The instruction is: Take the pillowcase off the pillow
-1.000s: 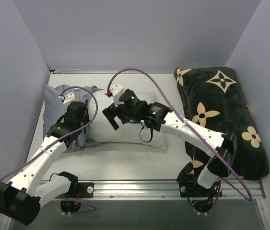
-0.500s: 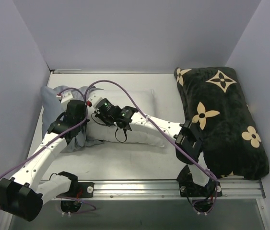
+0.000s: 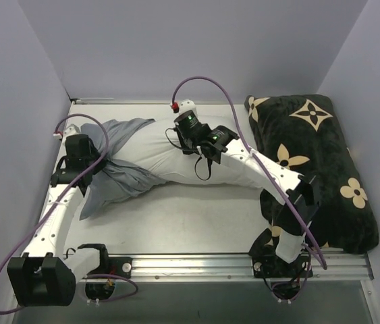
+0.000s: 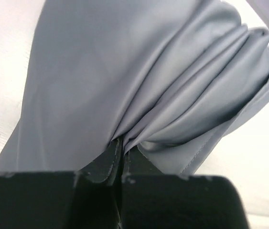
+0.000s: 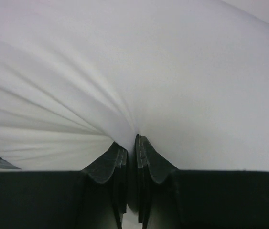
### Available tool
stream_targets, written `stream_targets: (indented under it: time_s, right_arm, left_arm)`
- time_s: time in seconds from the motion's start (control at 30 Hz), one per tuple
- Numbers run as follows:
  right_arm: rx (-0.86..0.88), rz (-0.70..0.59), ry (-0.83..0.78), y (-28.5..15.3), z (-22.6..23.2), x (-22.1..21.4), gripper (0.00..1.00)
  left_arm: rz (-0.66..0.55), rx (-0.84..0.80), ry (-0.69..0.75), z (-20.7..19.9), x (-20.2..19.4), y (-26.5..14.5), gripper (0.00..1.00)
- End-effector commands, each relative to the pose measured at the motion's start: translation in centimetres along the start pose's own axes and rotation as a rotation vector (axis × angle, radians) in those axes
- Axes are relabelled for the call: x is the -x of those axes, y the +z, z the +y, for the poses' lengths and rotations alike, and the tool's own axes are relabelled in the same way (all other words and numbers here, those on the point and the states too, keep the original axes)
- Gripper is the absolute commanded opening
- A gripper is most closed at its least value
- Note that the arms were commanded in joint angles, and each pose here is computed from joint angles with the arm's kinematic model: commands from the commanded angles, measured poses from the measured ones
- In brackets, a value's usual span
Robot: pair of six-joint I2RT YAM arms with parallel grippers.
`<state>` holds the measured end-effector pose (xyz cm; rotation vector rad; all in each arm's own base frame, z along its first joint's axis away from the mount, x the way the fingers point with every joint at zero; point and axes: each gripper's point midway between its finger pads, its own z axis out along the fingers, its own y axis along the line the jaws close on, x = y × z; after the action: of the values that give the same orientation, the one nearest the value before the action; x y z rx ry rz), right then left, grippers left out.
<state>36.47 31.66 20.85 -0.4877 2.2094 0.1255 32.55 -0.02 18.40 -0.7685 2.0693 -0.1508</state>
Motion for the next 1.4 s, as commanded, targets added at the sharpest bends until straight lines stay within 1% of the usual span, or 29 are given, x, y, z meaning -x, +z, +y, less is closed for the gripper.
stream_targets:
  time_s: [0.0,0.07,0.2,0.3,0.33,0.4,0.43,0.5,0.53,0.57,0.63,0.7,0.73,0.77,0.83,0.87,0.93,0.97,1.0,1.03,1.07,1.1,1.13,1.17,1.2,1.23,1.3,1.33,1.37]
  right_arm:
    - [-0.333,-0.015,0.045,-6.2,-10.1,1.2,0.0]
    - [-0.349,-0.019,0.067,-6.8,-11.4,1.7,0.0]
    - [-0.35,-0.052,0.121,-8.2,-12.9,4.0,0.0]
    - [-0.321,-0.108,0.151,-10.0,-13.1,6.9,0.0]
    - [-0.272,-0.101,0.158,-10.2,-12.2,7.1,0.0]
    - [-0.226,-0.116,0.153,-10.7,-10.8,7.7,0.0]
    - [-0.218,-0.124,0.139,-11.0,-10.3,8.0,0.0]
    - [-0.189,-0.121,0.119,-11.1,-8.9,8.0,0.0]
    - [-0.173,-0.117,0.125,-11.0,-8.6,7.8,0.0]
    - [-0.14,-0.108,0.126,-10.8,-7.8,7.7,0.0]
    - [-0.119,-0.108,0.119,-11.0,-7.1,7.6,0.0]
    - [-0.106,-0.116,0.117,-11.1,-6.6,8.0,0.0]
    - [-0.094,-0.121,0.113,-11.2,-6.2,8.2,0.0]
    - [-0.086,-0.122,0.106,-11.2,-5.9,8.3,0.0]
    - [-0.016,-0.115,0.066,-11.4,-4.1,8.2,0.0]
    - [0.024,-0.097,0.028,-11.3,-3.0,7.5,0.0]
    - [0.144,-0.106,-0.126,-12.0,1.2,6.6,0.0]
    - [0.178,-0.112,-0.203,-12.4,2.8,5.8,0.05]
    - [0.17,-0.083,-0.293,-11.5,3.5,3.8,0.19]
    - [0.18,-0.093,-0.361,-11.1,4.5,3.0,0.27]
    - [0.221,-0.112,-0.42,-12.0,6.3,1.9,0.38]
    - [0.224,-0.058,-0.488,-10.6,6.7,-1.5,0.6]
    - [0.241,-0.101,-0.529,-10.5,7.7,-1.6,0.68]
    - [0.261,-0.126,-0.552,-11.1,8.4,-2.2,0.74]
    - [0.259,-0.128,-0.573,-10.9,8.6,-3.2,0.83]
    - [0.254,-0.131,-0.601,-10.2,8.9,-4.5,0.86]
    - [0.249,-0.174,-0.643,-10.5,10.2,-5.5,0.95]
    - [0.222,-0.157,-0.688,-9.8,10.1,-7.2,0.97]
    - [0.157,-0.166,-0.746,-9.4,9.8,-7.6,1.0]
  left_arm:
    - [-0.112,0.268,-0.057,7.6,3.5,0.8,0.0]
    - [-0.122,0.316,-0.094,9.1,3.9,1.0,0.0]
    - [-0.161,0.447,-0.21,13.8,5.4,0.7,0.0]
    - [-0.162,0.439,-0.215,14.0,6.4,0.9,0.0]
    - [-0.138,0.382,-0.207,12.8,6.4,1.2,0.04]
    - [-0.147,0.278,-0.146,10.3,7.4,1.7,0.19]
    - [-0.123,0.209,-0.098,7.9,7.1,1.8,0.38]
    - [-0.114,0.142,0.01,4.7,7.6,1.4,0.52]
    - [-0.124,0.102,0.077,2.2,7.2,0.6,0.69]
    - [-0.128,0.082,0.126,1.1,7.1,0.1,0.75]
    - [-0.152,0.0,0.157,-1.6,7.8,-1.7,0.83]
    - [-0.144,-0.07,0.186,-4.0,7.2,-3.5,0.86]
    - [-0.177,-0.106,0.186,-5.0,7.9,-5.1,0.87]
    - [-0.16,-0.128,0.215,-6.0,7.0,-6.1,0.88]
    - [-0.193,-0.097,0.226,-5.9,7.3,-7.5,0.88]
    - [-0.172,-0.098,0.243,-6.1,6.3,-7.9,0.88]
    - [-0.156,-0.061,0.219,-5.1,5.2,-7.9,0.88]
    - [-0.132,-0.045,0.212,-4.5,4.3,-7.8,0.88]
    - [-0.12,-0.028,0.196,-4.0,3.5,-7.8,0.88]
    - [-0.125,-0.041,0.143,-3.7,3.0,-8.5,0.88]
    - [-0.099,-0.021,0.138,-2.6,1.2,-8.0,0.88]
    - [-0.092,-0.025,0.122,-2.2,0.3,-8.1,0.88]
    - [-0.108,-0.05,0.065,-2.0,0.1,-8.9,0.89]
    - [-0.082,-0.036,0.066,-1.1,-1.5,-8.4,0.89]
    - [-0.068,-0.047,0.06,-0.9,-2.2,-8.4,0.9]
    - [-0.058,-0.053,0.041,-0.7,-2.7,-8.4,0.9]
    - [-0.011,-0.057,0.031,-0.3,-4.4,-8.0,0.91]
    - [-0.002,-0.063,0.016,-0.3,-4.8,-8.0,0.91]
    - [0.001,-0.066,0.008,-0.3,-5.0,-7.8,0.92]
